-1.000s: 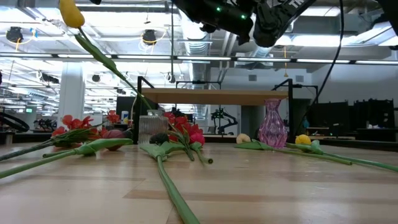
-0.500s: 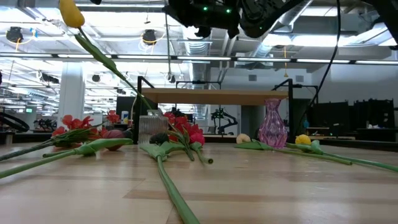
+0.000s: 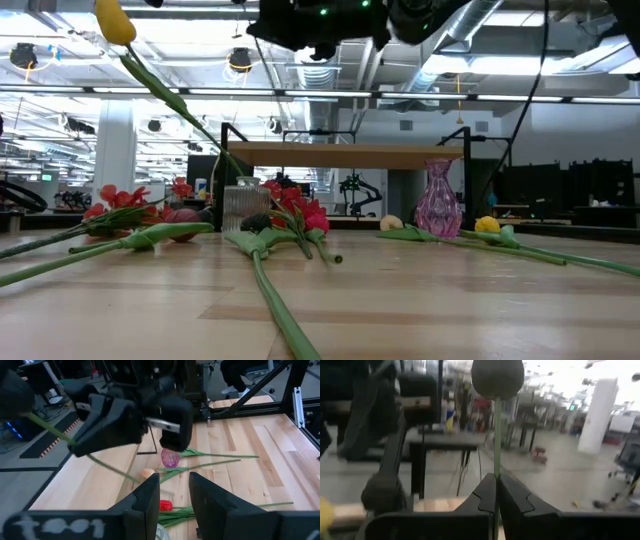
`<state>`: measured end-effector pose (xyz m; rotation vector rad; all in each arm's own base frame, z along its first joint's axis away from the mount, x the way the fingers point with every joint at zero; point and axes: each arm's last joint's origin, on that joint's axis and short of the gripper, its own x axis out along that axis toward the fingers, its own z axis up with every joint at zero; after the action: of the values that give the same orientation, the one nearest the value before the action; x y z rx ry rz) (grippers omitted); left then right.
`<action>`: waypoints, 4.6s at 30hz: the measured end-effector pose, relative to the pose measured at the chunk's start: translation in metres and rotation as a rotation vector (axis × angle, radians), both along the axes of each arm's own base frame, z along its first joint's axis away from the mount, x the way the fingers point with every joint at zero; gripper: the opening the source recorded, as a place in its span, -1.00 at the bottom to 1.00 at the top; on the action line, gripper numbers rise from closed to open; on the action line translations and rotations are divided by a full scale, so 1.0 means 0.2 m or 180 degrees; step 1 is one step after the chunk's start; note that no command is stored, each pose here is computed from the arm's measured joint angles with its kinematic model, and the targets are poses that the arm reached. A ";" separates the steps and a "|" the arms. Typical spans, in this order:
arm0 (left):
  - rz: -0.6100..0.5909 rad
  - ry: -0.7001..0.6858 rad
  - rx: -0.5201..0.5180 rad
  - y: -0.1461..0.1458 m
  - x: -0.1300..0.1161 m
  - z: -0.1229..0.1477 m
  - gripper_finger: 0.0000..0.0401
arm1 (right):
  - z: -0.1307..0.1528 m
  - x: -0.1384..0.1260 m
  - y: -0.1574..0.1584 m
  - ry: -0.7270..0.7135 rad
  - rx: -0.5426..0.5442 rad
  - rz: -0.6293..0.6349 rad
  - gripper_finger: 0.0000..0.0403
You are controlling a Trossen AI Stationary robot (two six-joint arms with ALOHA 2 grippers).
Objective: Pick and place flowers into a vace then onto a shelf
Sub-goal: Put the right black flower into the transparent vase
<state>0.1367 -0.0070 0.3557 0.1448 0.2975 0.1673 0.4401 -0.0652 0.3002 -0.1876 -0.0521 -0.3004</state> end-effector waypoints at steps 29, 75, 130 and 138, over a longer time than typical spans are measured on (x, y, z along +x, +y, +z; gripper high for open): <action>0.0001 0.0012 0.0001 0.00 0.00 0.00 -0.52 | -0.01 -0.61 0.26 -0.1535 -0.0484 0.0682 -1.00; -0.0001 0.0015 0.0019 0.00 0.00 0.00 -0.52 | -0.16 -0.05 -0.03 -0.1021 -0.0143 0.0349 -1.00; -0.0004 0.0004 0.0024 0.00 0.00 0.00 -0.52 | -0.25 0.12 -0.17 -0.0840 0.0087 0.0407 -1.00; -0.0003 0.0004 0.0023 0.00 0.00 0.00 -0.52 | -0.25 0.12 -0.17 -0.0843 0.0083 0.0409 -1.00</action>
<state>0.1366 -0.0070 0.3558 0.1522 0.2981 0.1674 0.4641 -0.0984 0.2503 -0.1170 -0.3211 -0.1963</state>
